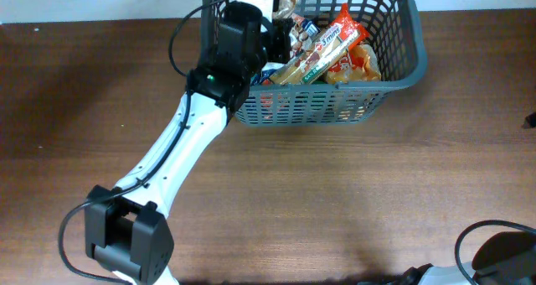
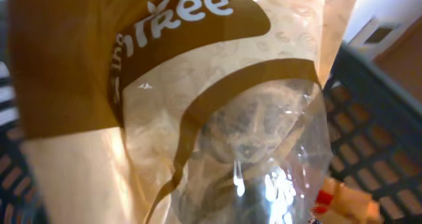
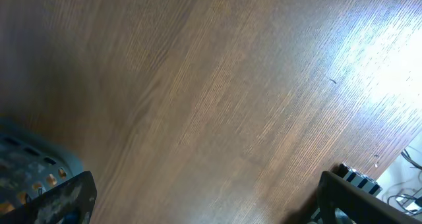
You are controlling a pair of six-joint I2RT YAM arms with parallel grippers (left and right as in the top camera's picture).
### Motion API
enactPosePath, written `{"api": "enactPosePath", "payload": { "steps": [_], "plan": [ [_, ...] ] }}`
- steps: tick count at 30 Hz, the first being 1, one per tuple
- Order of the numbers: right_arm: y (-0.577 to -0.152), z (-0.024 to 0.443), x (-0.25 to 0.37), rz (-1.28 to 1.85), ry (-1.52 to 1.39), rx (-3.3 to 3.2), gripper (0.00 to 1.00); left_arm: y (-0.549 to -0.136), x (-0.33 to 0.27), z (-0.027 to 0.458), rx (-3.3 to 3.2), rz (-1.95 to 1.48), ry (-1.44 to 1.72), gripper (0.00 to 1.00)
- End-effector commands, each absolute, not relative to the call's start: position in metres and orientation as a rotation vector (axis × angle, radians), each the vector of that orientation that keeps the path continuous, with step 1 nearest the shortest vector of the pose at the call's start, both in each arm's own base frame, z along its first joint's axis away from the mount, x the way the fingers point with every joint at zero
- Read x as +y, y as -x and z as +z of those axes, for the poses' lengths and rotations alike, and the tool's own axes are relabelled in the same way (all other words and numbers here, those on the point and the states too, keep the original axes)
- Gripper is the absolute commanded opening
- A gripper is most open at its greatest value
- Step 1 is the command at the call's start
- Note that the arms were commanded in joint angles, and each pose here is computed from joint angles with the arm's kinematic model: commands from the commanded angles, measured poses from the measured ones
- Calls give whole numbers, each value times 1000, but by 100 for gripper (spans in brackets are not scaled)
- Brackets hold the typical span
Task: Pack container
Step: 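Carry the wrapped snack over the basket and lower it inside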
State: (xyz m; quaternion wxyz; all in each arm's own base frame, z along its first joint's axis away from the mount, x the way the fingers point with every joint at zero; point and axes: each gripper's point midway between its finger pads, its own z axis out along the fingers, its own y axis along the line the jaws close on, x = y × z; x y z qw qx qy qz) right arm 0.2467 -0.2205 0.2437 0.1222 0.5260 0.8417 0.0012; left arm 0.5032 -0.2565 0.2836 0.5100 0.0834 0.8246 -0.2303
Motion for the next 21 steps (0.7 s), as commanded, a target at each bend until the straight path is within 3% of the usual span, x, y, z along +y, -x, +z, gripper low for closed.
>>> {"api": "enactPosePath", "payload": {
  "steps": [1, 4, 9, 10, 16, 21],
  "plan": [
    [-244, 247, -220, 0, -1548, 2436, 99, -508, -249, 279, 2009, -519, -195, 16],
    [-244, 247, -220, 0, -1548, 2436, 99, -508, -241, 264, 2064, -496, -184, 24],
    [-244, 247, -220, 0, -1548, 2436, 99, -512, -226, 259, 2088, -474, -156, 80],
    [-244, 247, -220, 0, -1548, 2436, 99, -514, -221, 259, 2089, -469, -147, 99],
    [-244, 247, -220, 0, -1548, 2436, 99, -521, -211, 270, 2058, -469, -126, 99],
    [-244, 247, -220, 0, -1548, 2436, 99, -525, -203, 346, 1901, -476, -139, 99]
  ]
}}
